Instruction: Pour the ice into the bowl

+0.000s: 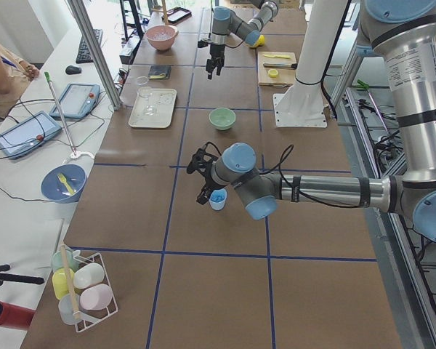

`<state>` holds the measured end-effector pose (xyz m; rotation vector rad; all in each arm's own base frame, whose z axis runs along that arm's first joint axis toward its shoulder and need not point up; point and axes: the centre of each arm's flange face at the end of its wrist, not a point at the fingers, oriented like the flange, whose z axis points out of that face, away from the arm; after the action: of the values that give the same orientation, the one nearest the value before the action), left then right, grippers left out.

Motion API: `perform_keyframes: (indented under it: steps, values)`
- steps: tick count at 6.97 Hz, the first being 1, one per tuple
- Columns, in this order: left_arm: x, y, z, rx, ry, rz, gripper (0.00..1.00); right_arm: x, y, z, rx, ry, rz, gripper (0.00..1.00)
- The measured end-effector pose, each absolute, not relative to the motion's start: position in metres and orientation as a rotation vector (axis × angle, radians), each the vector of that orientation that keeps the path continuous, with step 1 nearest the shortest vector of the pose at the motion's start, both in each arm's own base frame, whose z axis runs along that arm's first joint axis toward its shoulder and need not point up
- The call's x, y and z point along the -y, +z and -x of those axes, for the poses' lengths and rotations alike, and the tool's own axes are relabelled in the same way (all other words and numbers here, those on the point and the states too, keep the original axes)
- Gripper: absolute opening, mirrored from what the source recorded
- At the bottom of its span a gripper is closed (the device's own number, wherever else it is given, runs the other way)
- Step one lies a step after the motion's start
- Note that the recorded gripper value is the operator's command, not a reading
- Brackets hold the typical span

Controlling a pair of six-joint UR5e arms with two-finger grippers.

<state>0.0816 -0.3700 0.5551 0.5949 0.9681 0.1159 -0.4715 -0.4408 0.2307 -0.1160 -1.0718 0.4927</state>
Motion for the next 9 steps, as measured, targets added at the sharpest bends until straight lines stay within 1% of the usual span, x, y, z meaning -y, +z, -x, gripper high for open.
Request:
perform_keyframes:
  steps: [3,5,7,9]
  values:
    - [0.319,0.577,-0.124,-0.953,-0.136,-0.695,1.00,0.445,0.229,0.463,1.078,0.489,0.098,1.00]
    - [0.282,0.599,-0.192,-0.908,-0.301,-0.746,1.00,0.444,0.228,0.447,1.093,0.494,0.088,1.00]
    - [0.251,0.616,-0.226,-0.862,-0.385,-0.876,1.00,0.441,0.234,0.437,1.091,0.498,0.089,1.00]
    - [0.240,0.630,-0.237,-0.815,-0.411,-0.993,1.00,0.440,0.238,0.430,1.090,0.501,0.092,1.00]
